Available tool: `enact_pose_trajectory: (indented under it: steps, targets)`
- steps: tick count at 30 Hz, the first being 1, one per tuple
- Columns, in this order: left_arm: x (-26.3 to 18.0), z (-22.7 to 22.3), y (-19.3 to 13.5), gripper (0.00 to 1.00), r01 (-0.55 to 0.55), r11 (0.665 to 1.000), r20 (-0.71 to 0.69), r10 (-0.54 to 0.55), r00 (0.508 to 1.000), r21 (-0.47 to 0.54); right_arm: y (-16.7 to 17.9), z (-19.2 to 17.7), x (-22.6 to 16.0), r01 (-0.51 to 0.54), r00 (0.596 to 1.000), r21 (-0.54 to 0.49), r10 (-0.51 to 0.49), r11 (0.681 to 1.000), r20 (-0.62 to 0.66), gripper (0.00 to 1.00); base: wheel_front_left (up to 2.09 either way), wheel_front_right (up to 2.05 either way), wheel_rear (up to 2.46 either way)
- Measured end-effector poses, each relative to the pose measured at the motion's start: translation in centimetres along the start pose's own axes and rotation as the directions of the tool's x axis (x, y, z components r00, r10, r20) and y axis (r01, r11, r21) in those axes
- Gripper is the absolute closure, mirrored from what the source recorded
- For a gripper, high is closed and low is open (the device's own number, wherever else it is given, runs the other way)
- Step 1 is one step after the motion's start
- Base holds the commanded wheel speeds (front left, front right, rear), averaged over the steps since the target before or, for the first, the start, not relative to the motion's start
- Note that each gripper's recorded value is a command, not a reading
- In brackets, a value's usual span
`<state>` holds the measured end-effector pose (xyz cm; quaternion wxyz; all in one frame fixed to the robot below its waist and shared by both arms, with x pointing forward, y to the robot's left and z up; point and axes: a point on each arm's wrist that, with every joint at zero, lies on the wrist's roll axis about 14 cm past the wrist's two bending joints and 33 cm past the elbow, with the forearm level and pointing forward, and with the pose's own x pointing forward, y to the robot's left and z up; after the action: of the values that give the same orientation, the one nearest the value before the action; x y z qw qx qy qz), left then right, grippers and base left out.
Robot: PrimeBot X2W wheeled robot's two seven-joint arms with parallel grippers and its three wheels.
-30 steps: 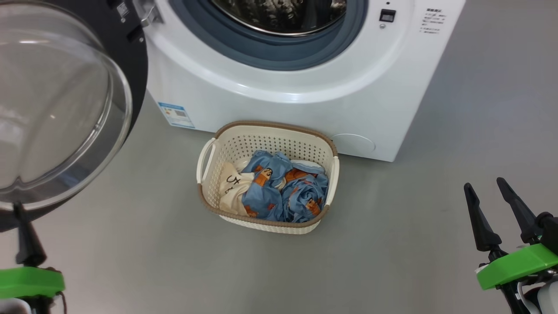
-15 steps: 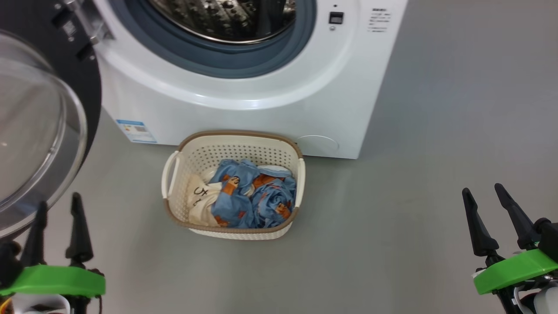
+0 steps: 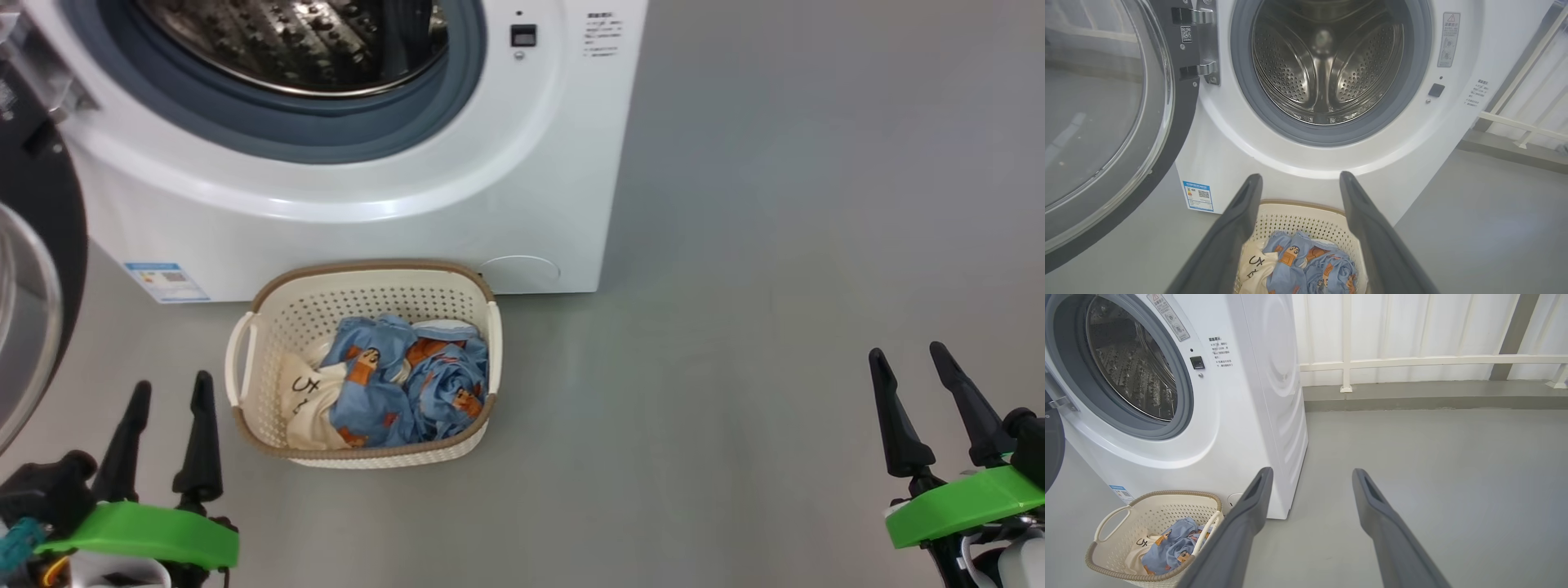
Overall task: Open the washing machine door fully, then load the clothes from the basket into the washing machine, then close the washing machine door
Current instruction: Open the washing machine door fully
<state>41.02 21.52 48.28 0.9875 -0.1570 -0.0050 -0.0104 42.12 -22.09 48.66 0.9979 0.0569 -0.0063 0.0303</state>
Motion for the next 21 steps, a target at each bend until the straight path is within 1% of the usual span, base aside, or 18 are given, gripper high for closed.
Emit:
enact_pose_trajectory:
  steps: [5,12,21]
  targets:
    - [0.2,-1.3,-1.9,0.00,0.060,0.998,-0.038,-0.061,0.997,-0.013,-1.2,0.5,-0.9,0.037,0.999,-0.004,-0.037,0.999,0.010,0.00,0.00,0.00,0.00]
    - [0.7,-1.5,-3.8,0.00,0.120,0.993,-0.042,-0.121,0.992,-0.019,-2.4,0.9,-2.1,0.081,0.997,-0.004,-0.081,0.997,0.020,0.00,0.00,0.00,0.00]
    - [1.1,-1.6,-4.4,0.00,0.139,0.990,-0.043,-0.140,0.989,-0.027,-3.2,0.8,-2.7,0.110,0.994,0.002,-0.110,0.994,0.017,0.00,0.00,0.00,0.00]
